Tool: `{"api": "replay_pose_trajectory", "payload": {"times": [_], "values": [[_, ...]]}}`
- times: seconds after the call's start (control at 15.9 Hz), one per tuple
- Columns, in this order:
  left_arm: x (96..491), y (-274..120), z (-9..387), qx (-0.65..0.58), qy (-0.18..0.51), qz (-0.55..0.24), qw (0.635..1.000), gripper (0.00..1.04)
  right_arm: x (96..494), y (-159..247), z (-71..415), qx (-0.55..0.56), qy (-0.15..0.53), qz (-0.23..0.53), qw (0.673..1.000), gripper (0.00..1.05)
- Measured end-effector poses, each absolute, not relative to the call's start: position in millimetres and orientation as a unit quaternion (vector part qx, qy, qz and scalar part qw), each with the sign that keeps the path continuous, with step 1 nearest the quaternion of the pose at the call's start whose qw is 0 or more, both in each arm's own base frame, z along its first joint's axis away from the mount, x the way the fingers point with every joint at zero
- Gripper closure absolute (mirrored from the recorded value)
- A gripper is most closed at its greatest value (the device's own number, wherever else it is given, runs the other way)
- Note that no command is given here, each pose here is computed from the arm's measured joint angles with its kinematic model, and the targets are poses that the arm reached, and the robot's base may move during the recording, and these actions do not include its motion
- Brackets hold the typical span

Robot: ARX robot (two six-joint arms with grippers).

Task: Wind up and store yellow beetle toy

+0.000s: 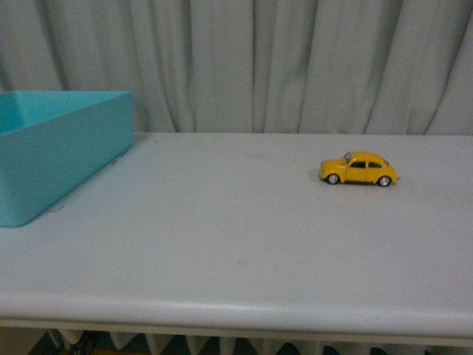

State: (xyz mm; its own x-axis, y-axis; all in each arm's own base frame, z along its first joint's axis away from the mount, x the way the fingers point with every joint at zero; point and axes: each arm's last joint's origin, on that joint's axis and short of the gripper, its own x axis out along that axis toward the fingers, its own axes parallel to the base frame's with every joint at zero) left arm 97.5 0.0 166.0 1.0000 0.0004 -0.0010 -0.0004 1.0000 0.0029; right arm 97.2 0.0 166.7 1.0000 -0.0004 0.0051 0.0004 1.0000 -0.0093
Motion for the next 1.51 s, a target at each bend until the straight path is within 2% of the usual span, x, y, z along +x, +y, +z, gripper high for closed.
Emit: {"api": "replay_pose_trajectory", "payload": {"times": [1.51], "values": [[97.5,0.0,166.3,0.001,-0.001,0.0,1.0,0.07,97.3,0.0,166.7,-0.004,-0.002,0.0,1.0,0.07]]}}
